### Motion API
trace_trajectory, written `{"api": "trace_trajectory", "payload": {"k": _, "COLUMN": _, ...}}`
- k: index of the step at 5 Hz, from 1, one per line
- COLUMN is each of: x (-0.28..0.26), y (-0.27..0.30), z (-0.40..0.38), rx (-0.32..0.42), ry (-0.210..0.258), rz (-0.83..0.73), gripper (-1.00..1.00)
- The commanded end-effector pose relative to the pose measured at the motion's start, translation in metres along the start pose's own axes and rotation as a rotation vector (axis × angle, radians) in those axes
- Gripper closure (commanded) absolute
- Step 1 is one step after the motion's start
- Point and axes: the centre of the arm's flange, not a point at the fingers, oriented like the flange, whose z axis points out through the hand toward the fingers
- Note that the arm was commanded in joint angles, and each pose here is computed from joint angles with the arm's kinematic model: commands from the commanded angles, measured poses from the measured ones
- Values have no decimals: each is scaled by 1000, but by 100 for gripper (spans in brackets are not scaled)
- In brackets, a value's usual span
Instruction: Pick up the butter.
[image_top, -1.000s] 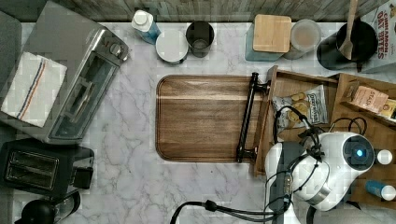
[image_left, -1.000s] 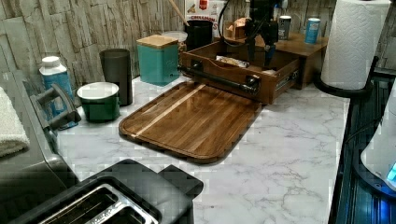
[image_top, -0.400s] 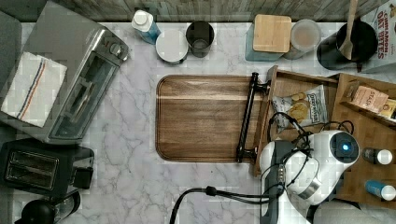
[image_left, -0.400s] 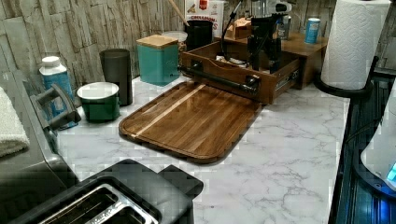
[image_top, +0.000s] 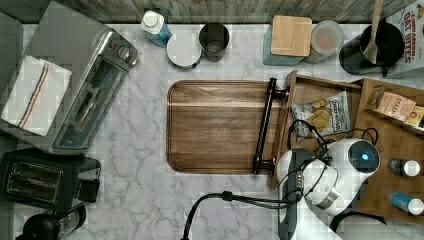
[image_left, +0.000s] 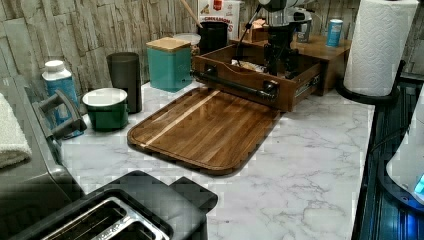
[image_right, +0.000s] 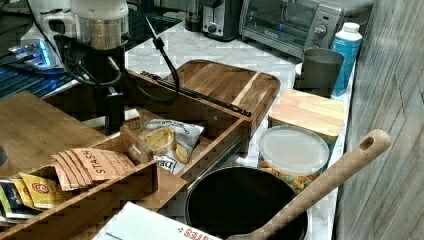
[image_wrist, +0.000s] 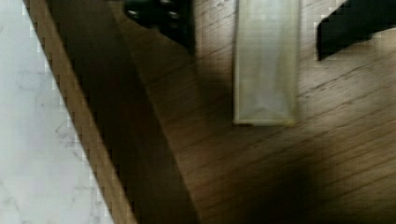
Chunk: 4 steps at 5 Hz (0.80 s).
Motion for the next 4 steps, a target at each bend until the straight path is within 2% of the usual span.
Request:
{"api": "trace_trajectory", "payload": {"k": 1, "x": 8, "y": -14, "z": -54, "rx": 40, "ry": -11, "rz": 146, "gripper": 100}}
{"api": "trace_trajectory", "payload": {"k": 2, "x": 1, "y": -20, "z": -74, "rx": 68, "ry": -1, "rz": 96, "gripper": 100}}
{"api": "trace_trajectory", "payload": {"k": 3, "x": -1, "y": -38, "z": -102, "rx": 234, "ry": -61, "rz": -23, "gripper": 100}}
{"api": "trace_trajectory", "payload": {"k": 4, "x": -9, "y": -53, "z": -146, "rx": 367, "ry": -71, "rz": -79, "gripper": 100}}
